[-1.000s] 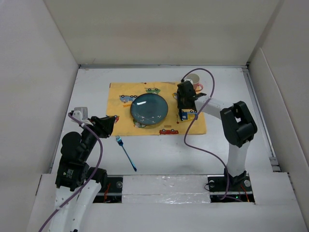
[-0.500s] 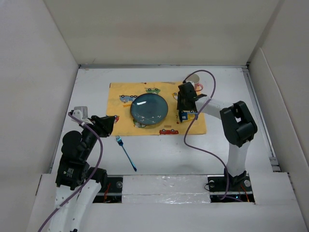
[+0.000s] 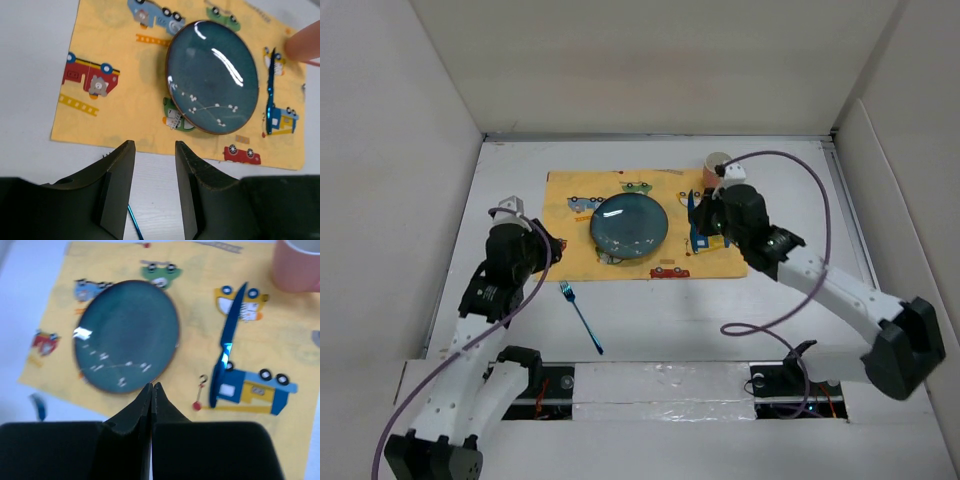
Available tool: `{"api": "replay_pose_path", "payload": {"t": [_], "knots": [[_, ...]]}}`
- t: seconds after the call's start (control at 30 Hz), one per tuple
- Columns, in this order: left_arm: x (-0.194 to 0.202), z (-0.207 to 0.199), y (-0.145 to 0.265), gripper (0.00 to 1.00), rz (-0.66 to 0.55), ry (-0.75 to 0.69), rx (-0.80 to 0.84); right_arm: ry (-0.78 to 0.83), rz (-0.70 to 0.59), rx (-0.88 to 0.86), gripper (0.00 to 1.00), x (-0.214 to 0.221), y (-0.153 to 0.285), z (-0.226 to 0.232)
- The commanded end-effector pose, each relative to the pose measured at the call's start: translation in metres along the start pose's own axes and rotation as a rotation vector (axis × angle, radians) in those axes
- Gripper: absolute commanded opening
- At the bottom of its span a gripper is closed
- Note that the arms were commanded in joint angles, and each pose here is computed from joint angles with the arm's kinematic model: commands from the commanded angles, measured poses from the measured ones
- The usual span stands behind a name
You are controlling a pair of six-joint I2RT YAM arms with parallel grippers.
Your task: Set the dinner table for one person
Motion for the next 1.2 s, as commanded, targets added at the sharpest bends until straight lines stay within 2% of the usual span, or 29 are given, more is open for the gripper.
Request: {"api": "replay_pose_path", "payload": {"t": [0.0,0.1,0.2,0.23,0.33,0.47,0.63,0.77,0.83,0.97,1.17], "knots": [[-0.01,-0.003,-0.006,0.34,0.026,0.02,-0.031,0.04,-0.036,-0.121,0.0,0.012,0.031,0.009],[0.005,-0.004,-0.021,0.3,0.136,0.029,-0.056,0.028,-0.072,-0.143,0.05,0.011,0.057,0.006],[0.02,-0.002,-0.027,0.3,0.256,0.075,-0.107,0.029,-0.094,-0.172,0.17,0.009,0.069,0.005],[0.021,-0.001,-0.027,0.31,0.269,0.093,-0.122,0.028,-0.088,-0.191,0.22,0.01,0.071,0.007],[0.035,-0.001,-0.026,0.35,0.366,0.137,-0.145,0.027,-0.085,-0.213,0.29,0.01,0.074,0.009],[0.051,0.005,-0.028,0.36,0.486,0.14,-0.218,0.028,-0.051,-0.268,0.31,0.019,0.075,0.013],[0.079,0.003,-0.041,0.37,0.661,0.109,-0.288,0.024,-0.068,-0.306,0.31,0.018,0.077,0.016],[0.098,-0.022,-0.039,0.39,0.713,0.034,-0.294,0.024,-0.078,-0.304,0.31,0.017,0.08,0.014],[0.1,-0.03,-0.037,0.4,0.728,0.051,-0.289,0.02,-0.095,-0.292,0.32,0.015,0.083,0.013],[0.096,-0.028,-0.034,0.4,0.681,0.091,-0.323,0.028,-0.094,-0.295,0.32,0.016,0.086,0.011],[0.121,-0.019,-0.032,0.37,0.728,0.118,-0.378,0.029,-0.103,-0.32,0.32,0.014,0.09,0.013]]}}
Point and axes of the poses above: each gripper's point midway between its finger pads, its own y axis back along the fingers, its own z axis along the line the jaws close on, x = y × z, the point moved 7 cm from there along y, back along the fingers, and after that the axes turned 13 degrees about -y, right-handed, at the moved point
